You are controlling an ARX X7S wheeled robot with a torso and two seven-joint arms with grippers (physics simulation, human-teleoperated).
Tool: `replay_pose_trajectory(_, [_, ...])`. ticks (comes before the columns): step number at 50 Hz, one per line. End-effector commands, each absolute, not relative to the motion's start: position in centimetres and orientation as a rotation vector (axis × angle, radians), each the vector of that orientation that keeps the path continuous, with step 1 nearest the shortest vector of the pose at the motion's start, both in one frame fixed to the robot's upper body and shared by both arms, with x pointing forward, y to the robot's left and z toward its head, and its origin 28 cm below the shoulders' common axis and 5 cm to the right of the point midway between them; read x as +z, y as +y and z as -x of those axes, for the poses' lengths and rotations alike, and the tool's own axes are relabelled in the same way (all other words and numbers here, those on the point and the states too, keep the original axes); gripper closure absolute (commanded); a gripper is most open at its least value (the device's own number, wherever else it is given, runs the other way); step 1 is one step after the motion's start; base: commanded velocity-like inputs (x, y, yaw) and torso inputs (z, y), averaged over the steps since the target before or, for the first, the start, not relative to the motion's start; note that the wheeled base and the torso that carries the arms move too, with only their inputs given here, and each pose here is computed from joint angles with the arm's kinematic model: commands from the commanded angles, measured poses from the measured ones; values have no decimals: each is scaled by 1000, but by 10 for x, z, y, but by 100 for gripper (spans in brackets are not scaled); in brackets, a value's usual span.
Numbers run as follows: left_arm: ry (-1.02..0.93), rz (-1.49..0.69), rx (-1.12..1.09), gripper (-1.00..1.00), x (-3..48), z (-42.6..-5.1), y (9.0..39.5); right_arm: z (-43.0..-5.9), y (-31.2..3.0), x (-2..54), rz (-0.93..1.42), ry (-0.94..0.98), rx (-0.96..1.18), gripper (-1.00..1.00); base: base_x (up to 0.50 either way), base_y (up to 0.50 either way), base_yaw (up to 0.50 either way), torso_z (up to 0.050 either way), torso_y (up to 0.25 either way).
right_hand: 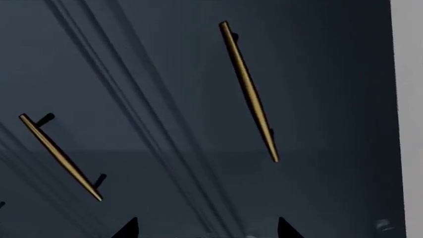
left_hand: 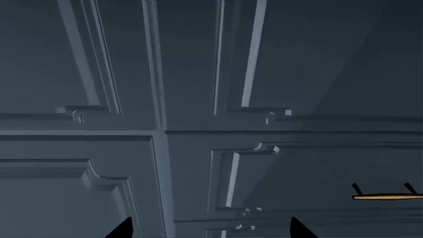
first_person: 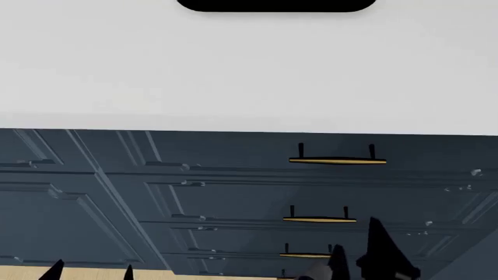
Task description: Open the right drawer.
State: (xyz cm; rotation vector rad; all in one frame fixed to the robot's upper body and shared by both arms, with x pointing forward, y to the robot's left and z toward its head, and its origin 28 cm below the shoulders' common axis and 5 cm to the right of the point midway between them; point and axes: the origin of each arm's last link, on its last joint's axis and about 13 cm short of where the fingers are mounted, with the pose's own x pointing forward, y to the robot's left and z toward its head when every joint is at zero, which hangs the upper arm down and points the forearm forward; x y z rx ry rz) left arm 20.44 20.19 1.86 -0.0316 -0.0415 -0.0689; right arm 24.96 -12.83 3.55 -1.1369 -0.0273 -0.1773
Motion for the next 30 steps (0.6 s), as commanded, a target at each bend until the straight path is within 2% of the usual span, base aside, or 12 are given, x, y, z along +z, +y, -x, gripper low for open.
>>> replay_pose_trajectory(1, [-41,34,-68,-100,19,-204,202,-252,-130,37,1184,-27,-199,-100,0,0,0,0,0])
replay_pose_trajectory(7, [-44,34,-66,-100,18,-204,203,-256,-130,31,1333,-59,-201,-100,0,0,0,0,0])
replay_pose_trajectory(30, [-44,26,-60,-100,19,-204,203,-280,-122,51,1516,-119,-193,-100,0,0,0,0,0])
